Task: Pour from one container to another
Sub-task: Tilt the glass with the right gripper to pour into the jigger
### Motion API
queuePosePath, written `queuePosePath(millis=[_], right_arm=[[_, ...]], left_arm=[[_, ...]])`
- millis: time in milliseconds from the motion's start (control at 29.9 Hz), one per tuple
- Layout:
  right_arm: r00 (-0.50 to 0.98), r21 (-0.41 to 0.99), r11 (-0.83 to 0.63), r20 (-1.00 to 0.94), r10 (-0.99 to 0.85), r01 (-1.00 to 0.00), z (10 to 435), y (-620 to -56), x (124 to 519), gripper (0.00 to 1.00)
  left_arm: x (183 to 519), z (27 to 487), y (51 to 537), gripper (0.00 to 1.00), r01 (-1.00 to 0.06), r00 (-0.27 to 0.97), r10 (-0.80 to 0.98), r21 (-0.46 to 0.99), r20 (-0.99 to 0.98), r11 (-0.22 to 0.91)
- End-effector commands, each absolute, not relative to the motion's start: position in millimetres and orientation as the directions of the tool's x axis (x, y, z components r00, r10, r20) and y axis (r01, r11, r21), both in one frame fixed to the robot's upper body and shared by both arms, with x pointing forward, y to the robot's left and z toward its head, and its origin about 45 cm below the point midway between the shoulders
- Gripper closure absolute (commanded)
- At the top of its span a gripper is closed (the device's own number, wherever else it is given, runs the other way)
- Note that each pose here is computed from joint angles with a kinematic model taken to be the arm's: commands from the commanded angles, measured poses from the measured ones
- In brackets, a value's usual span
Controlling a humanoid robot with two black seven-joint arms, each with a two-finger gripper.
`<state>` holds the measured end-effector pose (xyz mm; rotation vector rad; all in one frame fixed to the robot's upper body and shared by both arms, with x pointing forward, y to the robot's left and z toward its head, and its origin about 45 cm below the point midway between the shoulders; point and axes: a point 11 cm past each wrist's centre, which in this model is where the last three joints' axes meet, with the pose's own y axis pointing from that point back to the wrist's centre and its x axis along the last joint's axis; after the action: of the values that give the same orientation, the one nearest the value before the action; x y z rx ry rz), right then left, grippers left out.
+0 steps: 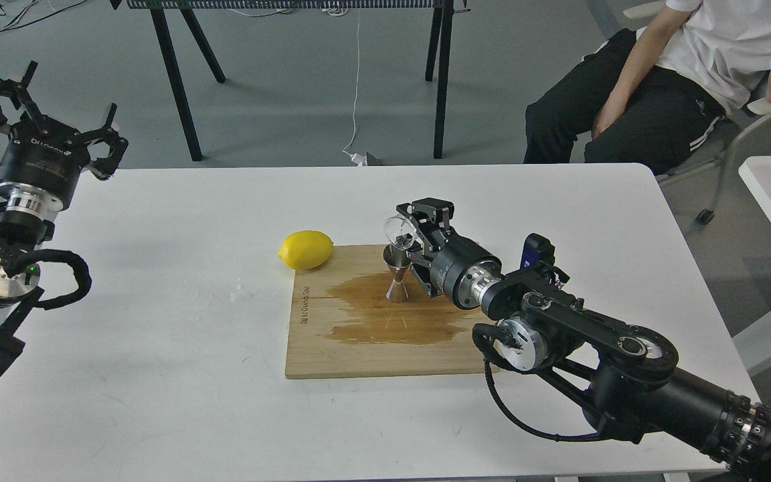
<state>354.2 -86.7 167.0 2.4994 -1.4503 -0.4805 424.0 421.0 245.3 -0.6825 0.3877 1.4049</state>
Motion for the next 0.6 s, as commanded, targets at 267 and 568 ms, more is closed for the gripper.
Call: queuePosePath(millis=[267,568], right_arm=[[0.502,0.321,-0.498,-0.077,-0.862,-0.806,167.6,-85.1,354.0,0.63],[0.516,0.301,-0.498,-0.021,-0.856,-0.813,171.3,-85.4,356.7,0.63]], left_arm=[[423.7,244.6,420.9,0.0,-0.978,0.148,0.766,-0.205,-0.625,0.021],[423.3,244.0,421.0,0.0,-0.979,0.147,0.766,-0.204,-0.625,0.021]])
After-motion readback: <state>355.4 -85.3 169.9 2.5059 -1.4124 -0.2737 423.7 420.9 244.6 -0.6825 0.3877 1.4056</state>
